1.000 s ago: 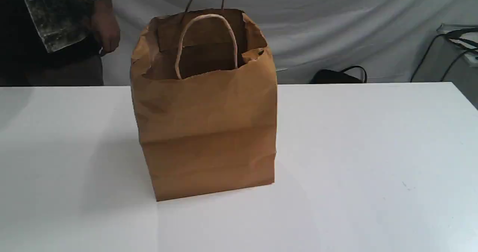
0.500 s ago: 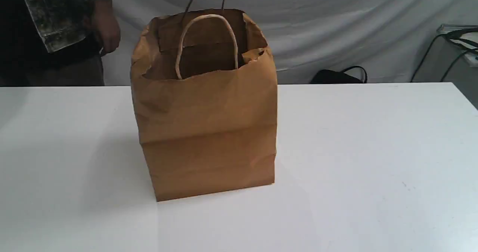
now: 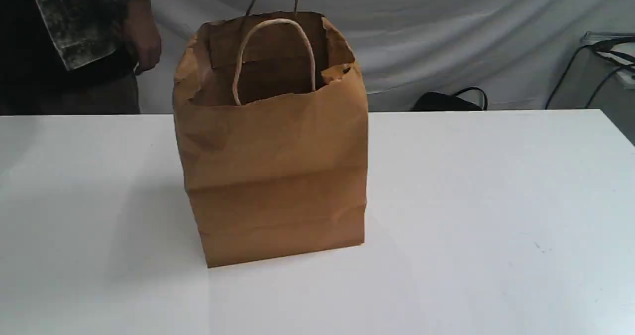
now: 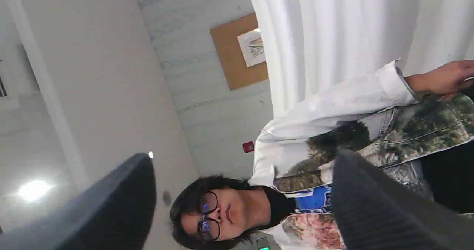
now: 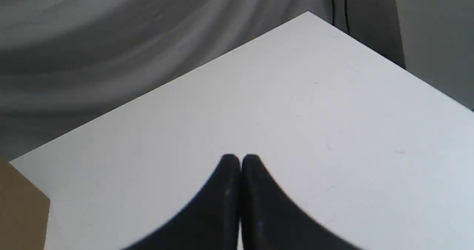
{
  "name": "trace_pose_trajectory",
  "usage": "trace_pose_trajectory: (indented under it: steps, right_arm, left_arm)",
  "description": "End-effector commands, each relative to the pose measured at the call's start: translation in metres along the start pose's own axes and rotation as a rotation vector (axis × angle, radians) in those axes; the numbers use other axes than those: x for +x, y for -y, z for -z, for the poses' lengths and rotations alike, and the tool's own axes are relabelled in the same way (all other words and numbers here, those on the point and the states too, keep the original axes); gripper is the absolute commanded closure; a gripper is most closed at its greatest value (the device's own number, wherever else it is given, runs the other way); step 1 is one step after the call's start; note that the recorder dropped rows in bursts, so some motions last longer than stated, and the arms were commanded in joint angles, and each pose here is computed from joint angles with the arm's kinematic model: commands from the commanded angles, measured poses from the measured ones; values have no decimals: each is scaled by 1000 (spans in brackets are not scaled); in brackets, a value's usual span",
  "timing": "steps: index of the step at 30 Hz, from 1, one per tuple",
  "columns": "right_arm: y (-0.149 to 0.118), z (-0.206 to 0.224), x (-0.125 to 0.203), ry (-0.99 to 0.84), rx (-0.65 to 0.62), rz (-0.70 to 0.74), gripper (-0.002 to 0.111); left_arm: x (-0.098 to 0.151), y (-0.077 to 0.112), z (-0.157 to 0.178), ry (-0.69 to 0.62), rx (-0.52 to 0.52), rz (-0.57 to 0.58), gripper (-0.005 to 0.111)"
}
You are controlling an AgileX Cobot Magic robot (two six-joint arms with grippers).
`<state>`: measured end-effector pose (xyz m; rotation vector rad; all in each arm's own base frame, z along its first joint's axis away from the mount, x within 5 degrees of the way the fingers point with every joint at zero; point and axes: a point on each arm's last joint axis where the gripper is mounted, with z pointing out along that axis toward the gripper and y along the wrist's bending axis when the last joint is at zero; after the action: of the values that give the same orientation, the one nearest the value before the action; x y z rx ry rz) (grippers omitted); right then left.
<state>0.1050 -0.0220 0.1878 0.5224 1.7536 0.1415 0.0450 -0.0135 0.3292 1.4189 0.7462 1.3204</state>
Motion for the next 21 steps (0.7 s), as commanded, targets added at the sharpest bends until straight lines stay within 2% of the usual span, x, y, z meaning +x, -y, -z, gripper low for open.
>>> trace_pose_trajectory:
  steps: [1,6,7,14,18,21]
  right_arm:
    - [1,0,1,0,7,-5,108]
    - [1,0,1,0,7,-5,108]
    - [1,0,1,0,7,-5,108]
    - [1,0,1,0,7,-5,108]
    - [1,0,1,0,7,-5,108]
    - [1,0,1,0,7,-5,108]
  left_arm:
    - [4,-10,1,-41,-112,49,39]
    - [12,-23,4,-94,-271,309,39]
    - [14,-24,5,-110,-297,332,39]
    - [16,-24,5,-134,-321,301,39]
    - [9,-6,0,-123,-265,297,39]
    - [3,8,0,-117,-235,226,39]
